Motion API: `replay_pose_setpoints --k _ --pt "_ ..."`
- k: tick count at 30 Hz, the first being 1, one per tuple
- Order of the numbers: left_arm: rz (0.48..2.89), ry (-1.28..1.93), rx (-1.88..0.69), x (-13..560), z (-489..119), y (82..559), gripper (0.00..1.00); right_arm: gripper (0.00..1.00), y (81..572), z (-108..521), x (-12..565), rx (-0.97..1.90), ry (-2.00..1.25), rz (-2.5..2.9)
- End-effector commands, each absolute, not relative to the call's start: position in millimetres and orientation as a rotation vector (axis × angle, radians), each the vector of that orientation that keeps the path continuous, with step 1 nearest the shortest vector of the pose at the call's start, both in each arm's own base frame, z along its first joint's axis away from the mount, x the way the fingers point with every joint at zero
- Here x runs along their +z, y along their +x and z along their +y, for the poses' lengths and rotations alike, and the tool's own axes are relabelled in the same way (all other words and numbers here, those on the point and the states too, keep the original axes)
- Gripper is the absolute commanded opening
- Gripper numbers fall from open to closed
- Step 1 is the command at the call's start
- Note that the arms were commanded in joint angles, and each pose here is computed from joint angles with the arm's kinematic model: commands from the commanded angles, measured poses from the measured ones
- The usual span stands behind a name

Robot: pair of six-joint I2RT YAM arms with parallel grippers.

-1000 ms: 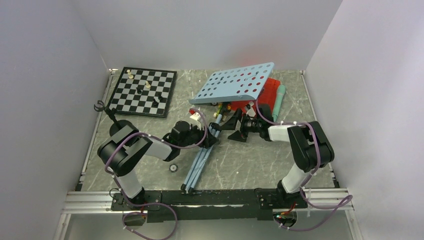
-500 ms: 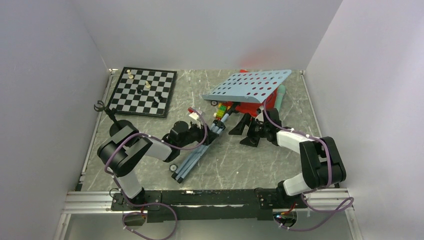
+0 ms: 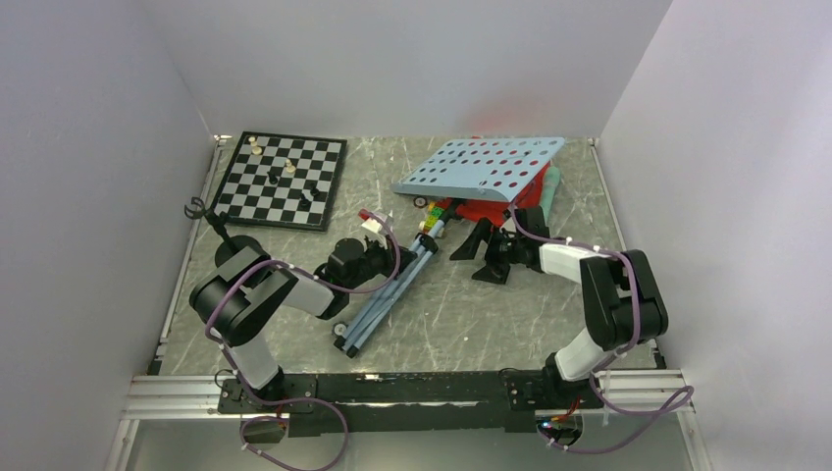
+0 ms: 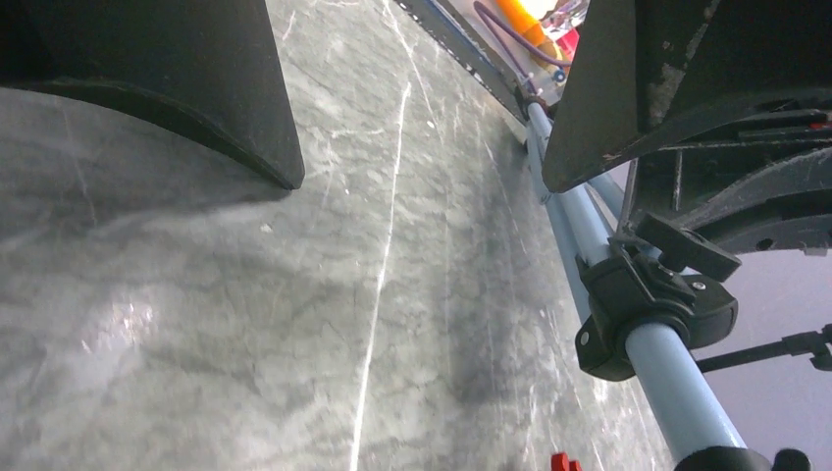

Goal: Pack up the instrument practice props

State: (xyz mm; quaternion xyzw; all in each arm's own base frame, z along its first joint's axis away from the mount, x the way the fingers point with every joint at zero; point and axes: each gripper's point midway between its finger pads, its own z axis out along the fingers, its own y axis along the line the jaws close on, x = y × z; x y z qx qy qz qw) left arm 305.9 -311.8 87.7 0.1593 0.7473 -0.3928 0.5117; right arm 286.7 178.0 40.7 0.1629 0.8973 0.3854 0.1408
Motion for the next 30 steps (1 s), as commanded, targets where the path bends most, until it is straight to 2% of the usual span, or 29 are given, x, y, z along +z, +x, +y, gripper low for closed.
replay_pose_setpoints --k 1,10,20,30 --pt "1.62 0.412 -0.969 130.6 -317.0 308.0 0.0 0.99 286.2 153.4 -2.4 0.853 0.445 2.729" --pt "1.574 0.431 -0.992 145.1 -325.4 301.7 0.0 0.98 272.8 147.1 -27.4 0.672 0.365 2.907" --pt "1.517 0.434 -1.013 166.3 -331.6 298.6 0.0 0.99 270.8 128.9 -49.8 0.256 0.148 3.044" --pt "1.477 0.403 -0.985 181.6 -328.1 304.7 0.0 0.99 239.2 124.0 -54.1 0.163 0.093 3.093"
